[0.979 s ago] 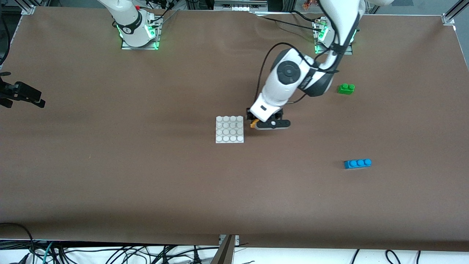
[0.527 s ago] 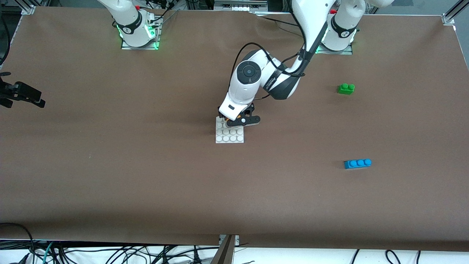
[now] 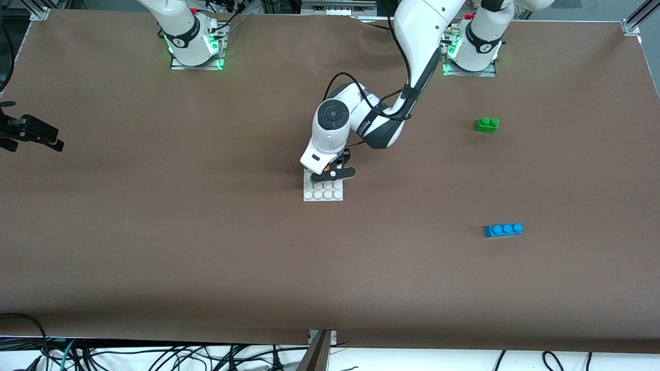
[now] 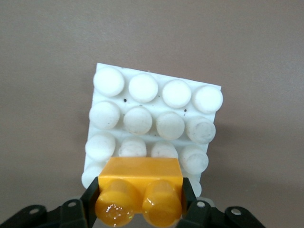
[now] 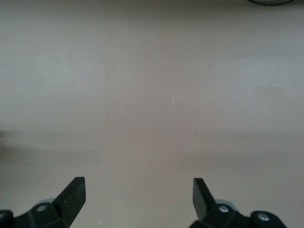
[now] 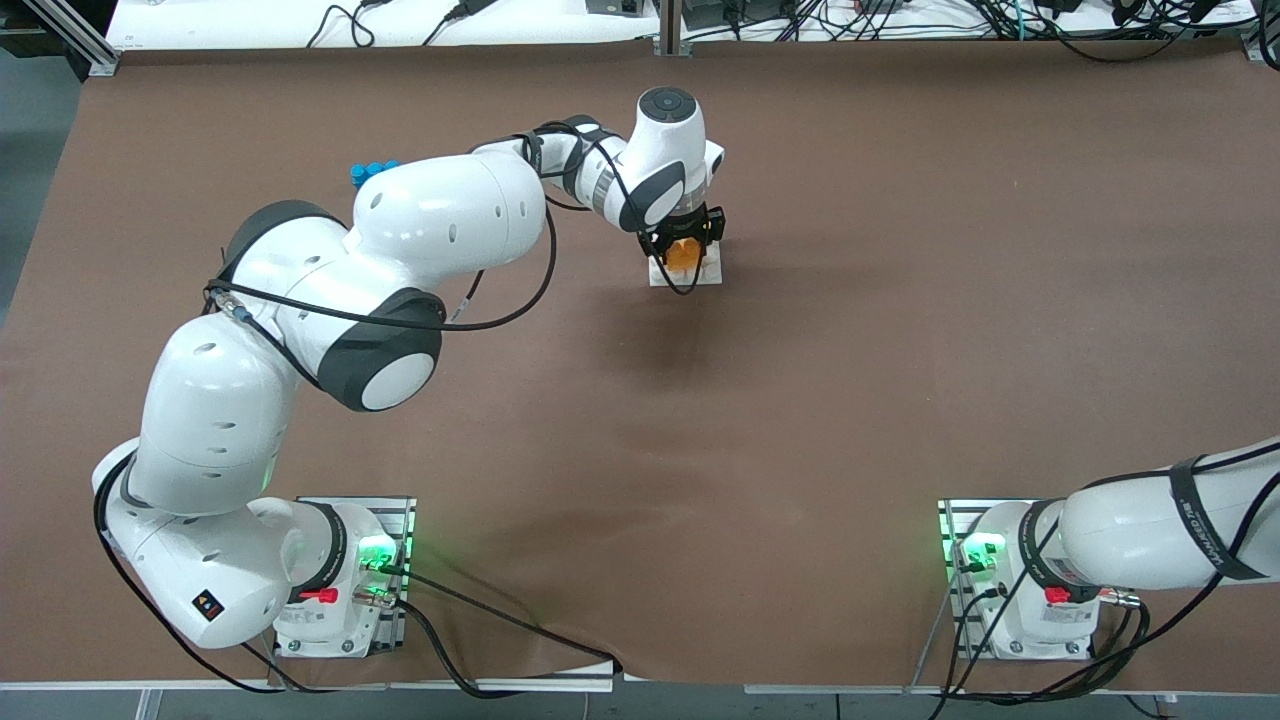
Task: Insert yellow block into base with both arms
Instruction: 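Lower the yellow brick onto the base plate studs and press down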
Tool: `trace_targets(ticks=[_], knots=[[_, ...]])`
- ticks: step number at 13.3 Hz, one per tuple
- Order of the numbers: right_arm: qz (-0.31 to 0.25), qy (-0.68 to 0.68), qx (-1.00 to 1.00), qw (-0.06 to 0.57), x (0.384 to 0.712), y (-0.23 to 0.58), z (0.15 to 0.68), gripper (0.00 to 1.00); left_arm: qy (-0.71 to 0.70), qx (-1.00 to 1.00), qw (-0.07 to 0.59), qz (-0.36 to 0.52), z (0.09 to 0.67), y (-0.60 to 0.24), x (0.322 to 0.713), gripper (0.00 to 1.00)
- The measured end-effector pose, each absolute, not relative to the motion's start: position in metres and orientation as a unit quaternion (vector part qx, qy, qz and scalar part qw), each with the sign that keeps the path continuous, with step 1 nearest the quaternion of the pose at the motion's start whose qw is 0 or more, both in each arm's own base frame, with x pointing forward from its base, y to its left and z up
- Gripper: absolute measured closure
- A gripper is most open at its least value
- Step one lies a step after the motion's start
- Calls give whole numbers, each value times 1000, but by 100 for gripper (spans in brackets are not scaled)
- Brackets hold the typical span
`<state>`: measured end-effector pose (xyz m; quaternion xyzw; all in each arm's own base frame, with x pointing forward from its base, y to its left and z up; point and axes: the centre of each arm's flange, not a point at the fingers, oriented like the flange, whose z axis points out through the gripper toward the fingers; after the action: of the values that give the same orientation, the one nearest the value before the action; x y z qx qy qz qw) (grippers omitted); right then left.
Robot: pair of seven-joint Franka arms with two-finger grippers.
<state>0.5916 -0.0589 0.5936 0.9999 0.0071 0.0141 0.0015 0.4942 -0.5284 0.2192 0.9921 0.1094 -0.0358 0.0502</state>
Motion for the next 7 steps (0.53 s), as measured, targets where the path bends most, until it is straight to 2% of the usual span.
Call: trace_targets(ticks=[7], knots=[[14, 7, 1000, 2, 592, -59, 594, 0, 90, 995, 38, -17, 219, -530, 498, 32]])
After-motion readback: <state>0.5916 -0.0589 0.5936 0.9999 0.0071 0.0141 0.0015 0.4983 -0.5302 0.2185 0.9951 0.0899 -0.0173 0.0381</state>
